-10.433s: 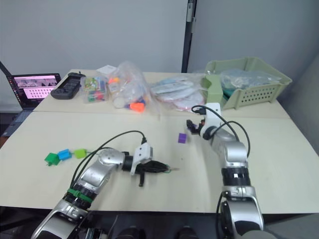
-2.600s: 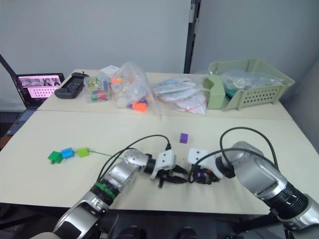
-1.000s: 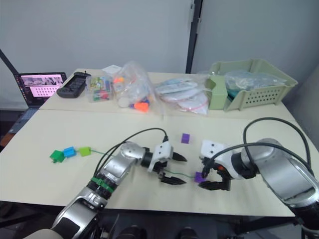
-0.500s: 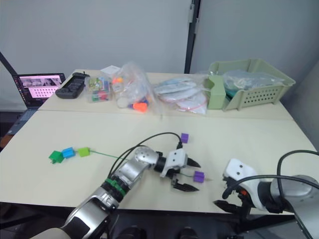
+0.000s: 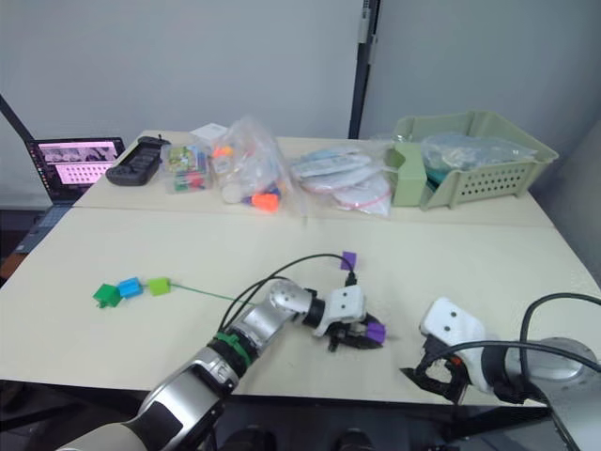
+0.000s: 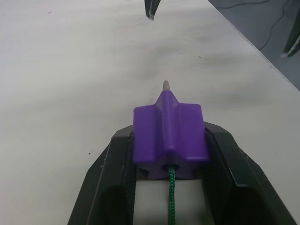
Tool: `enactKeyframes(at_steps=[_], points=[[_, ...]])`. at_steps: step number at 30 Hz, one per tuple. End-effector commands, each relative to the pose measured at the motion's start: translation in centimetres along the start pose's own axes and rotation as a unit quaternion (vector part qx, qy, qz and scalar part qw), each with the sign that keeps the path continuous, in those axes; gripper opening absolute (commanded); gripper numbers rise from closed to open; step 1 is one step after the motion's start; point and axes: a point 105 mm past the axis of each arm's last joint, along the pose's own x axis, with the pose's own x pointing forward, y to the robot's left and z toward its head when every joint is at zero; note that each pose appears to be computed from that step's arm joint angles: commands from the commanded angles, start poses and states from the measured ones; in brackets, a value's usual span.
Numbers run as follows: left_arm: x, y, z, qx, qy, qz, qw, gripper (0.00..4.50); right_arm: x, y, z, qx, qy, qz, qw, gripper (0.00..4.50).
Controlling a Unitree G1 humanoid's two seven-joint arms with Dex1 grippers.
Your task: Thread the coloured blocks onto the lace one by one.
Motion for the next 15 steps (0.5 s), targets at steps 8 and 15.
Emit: enactKeyframes(at_steps=[8, 15], points=[[-0.3, 0.2, 0.9, 0.025, -0.006, -0.002, 1.000, 1.37, 2.5, -2.1, 1.0, -0.130, 0.002, 0.007, 0.991, 4.50], [-0.3, 0.2, 0.9, 0.024, -0.005, 0.001, 1.000, 1.37, 4.2, -2.1, 1.5, -0.167, 0.000, 0.026, 0.986, 2.70]])
